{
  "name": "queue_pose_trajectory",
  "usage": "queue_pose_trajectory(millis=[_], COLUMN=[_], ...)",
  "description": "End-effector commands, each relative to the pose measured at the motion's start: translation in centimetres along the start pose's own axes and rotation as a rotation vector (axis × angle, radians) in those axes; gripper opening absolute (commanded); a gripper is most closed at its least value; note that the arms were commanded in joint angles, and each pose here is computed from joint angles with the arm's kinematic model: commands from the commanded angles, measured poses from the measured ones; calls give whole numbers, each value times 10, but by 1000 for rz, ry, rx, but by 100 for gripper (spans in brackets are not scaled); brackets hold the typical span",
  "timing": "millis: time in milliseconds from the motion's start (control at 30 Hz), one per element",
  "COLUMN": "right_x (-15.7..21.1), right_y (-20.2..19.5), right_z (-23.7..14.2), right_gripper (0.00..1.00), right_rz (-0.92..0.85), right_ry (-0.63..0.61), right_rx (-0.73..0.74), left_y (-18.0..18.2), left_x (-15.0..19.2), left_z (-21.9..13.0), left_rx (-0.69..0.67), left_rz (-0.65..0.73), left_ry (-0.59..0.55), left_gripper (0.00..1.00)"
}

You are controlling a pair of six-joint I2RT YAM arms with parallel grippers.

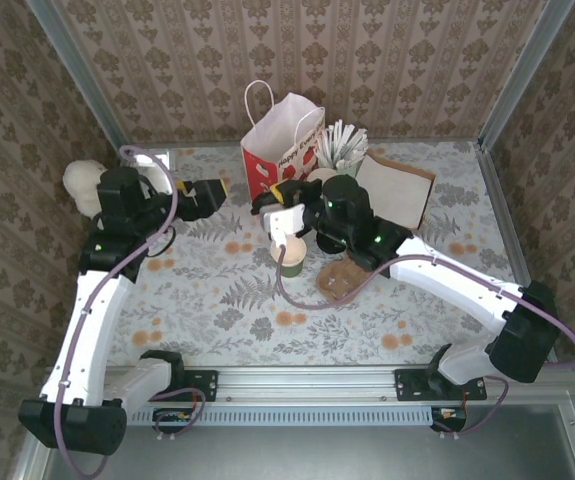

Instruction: Pack the takeout coffee

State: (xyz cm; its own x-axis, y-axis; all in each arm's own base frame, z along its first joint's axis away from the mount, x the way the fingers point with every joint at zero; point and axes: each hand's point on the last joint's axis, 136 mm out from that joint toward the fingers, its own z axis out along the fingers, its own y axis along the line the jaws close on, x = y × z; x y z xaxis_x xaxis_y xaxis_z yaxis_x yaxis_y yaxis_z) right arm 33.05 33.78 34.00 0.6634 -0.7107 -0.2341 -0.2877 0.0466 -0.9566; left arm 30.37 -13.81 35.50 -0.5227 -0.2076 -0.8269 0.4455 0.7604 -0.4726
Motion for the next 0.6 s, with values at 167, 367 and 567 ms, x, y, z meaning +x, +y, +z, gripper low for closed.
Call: queue_pose_trajectory(millis=[167,367,567], right_x=[-34,-59,-81], right_y=[-16,-1,2], right_z=[-9,-17,-26], right_gripper=[0,0,0], right_rz=[-555,-788,-863], right_ry=[-123,-266,-395], right_rx=[164,203,253], left_y=[-18,-39,-42], left_x=[22,37,51], left_z=[-6,-10,-8], left_rx=[115,258,322], left_rz=[-9,61,87], left_ry=[166,271,345], left_gripper=[100,96,84])
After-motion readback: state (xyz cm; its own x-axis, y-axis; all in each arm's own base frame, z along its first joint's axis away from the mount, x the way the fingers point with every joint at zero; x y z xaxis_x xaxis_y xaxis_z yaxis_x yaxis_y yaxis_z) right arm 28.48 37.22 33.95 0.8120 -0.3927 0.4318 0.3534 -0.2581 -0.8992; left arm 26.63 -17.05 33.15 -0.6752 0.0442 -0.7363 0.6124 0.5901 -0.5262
